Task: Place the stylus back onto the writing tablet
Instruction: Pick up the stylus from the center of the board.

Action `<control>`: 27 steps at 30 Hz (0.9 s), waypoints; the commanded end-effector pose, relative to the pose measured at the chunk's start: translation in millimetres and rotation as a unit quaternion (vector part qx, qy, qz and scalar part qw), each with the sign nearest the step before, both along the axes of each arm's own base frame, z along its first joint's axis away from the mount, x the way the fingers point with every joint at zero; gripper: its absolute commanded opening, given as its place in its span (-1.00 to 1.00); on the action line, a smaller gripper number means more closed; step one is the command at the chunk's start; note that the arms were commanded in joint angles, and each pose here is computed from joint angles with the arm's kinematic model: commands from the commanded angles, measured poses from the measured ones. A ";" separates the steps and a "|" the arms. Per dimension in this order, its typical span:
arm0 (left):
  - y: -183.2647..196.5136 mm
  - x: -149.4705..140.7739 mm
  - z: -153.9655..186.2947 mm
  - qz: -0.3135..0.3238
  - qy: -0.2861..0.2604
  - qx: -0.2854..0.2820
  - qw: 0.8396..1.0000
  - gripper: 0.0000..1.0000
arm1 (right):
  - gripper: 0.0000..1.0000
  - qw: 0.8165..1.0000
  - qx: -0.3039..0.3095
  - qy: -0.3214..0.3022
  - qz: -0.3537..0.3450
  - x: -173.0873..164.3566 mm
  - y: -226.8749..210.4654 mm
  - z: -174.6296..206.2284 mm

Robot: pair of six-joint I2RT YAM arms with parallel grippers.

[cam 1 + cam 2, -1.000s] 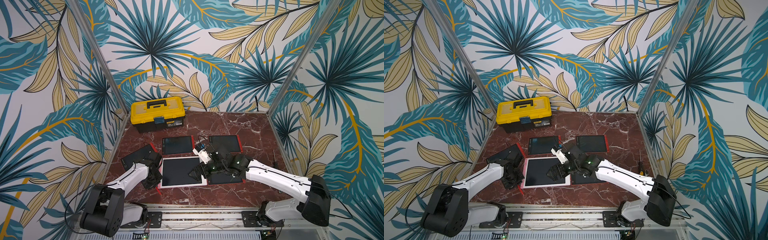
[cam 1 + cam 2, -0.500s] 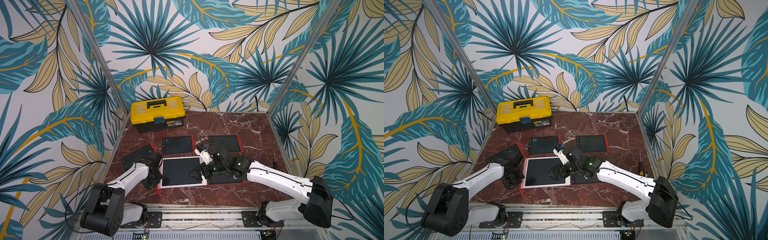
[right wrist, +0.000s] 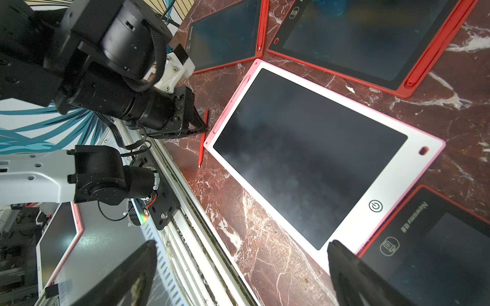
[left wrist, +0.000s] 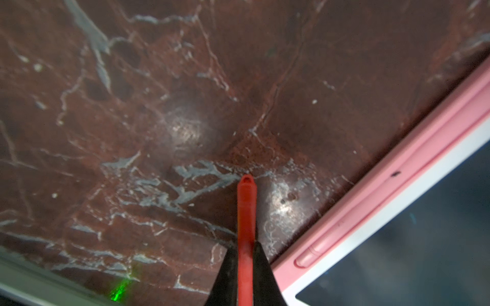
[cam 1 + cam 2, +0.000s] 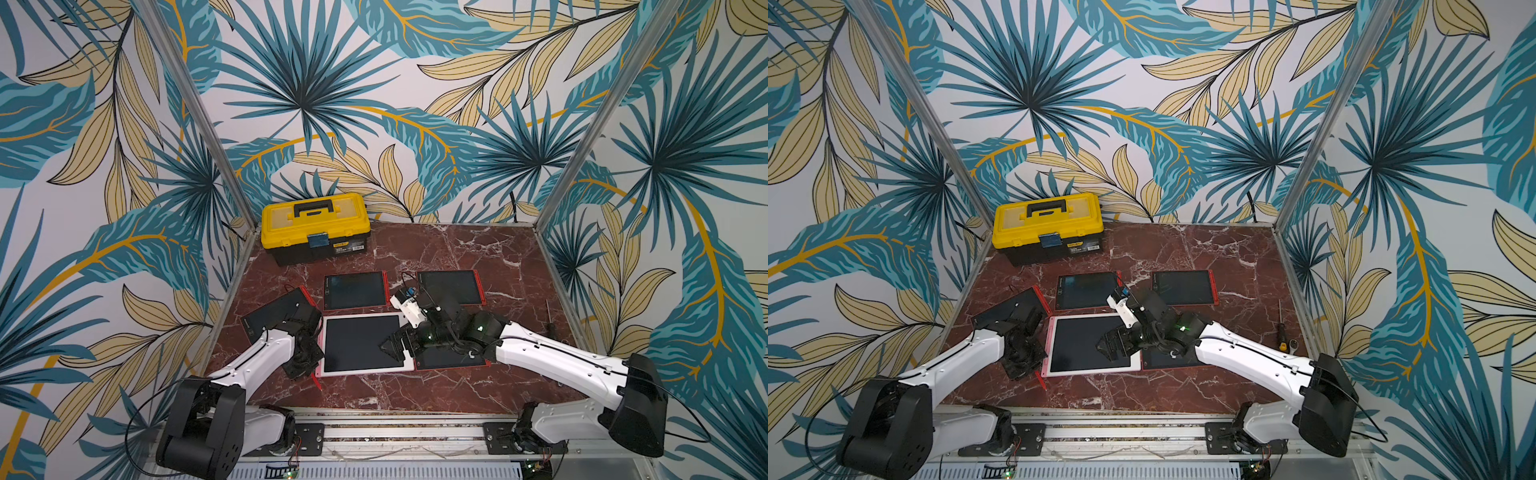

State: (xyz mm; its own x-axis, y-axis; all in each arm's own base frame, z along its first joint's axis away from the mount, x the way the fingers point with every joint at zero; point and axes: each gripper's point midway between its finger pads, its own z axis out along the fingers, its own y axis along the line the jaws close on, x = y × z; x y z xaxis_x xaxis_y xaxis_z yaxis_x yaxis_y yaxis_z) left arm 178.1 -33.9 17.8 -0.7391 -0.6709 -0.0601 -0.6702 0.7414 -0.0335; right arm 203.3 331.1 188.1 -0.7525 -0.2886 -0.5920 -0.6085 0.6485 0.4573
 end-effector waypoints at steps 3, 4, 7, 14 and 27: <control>2.8 -6.2 -3.7 0.006 0.003 -0.001 1.000 -0.64 | 0.99 1.000 -0.001 0.000 -0.007 -1.3 -2.4 -2.9; 2.5 -6.1 -3.8 0.005 0.004 -0.001 1.000 -0.60 | 0.99 1.000 0.000 0.001 -0.007 -1.4 -2.4 -2.8; 1.6 -6.2 -4.4 0.006 0.007 -0.003 1.000 -0.55 | 0.99 1.000 0.001 0.000 -0.008 -1.5 -2.6 -1.2; -0.4 -6.6 -6.7 0.013 0.009 -0.010 1.000 -0.60 | 0.99 1.000 0.005 -0.002 -0.011 -1.0 -3.2 2.2; -5.7 -7.4 -11.1 0.028 0.000 -0.028 0.999 -0.61 | 0.99 1.000 0.003 -0.006 -0.016 -0.4 -6.1 3.8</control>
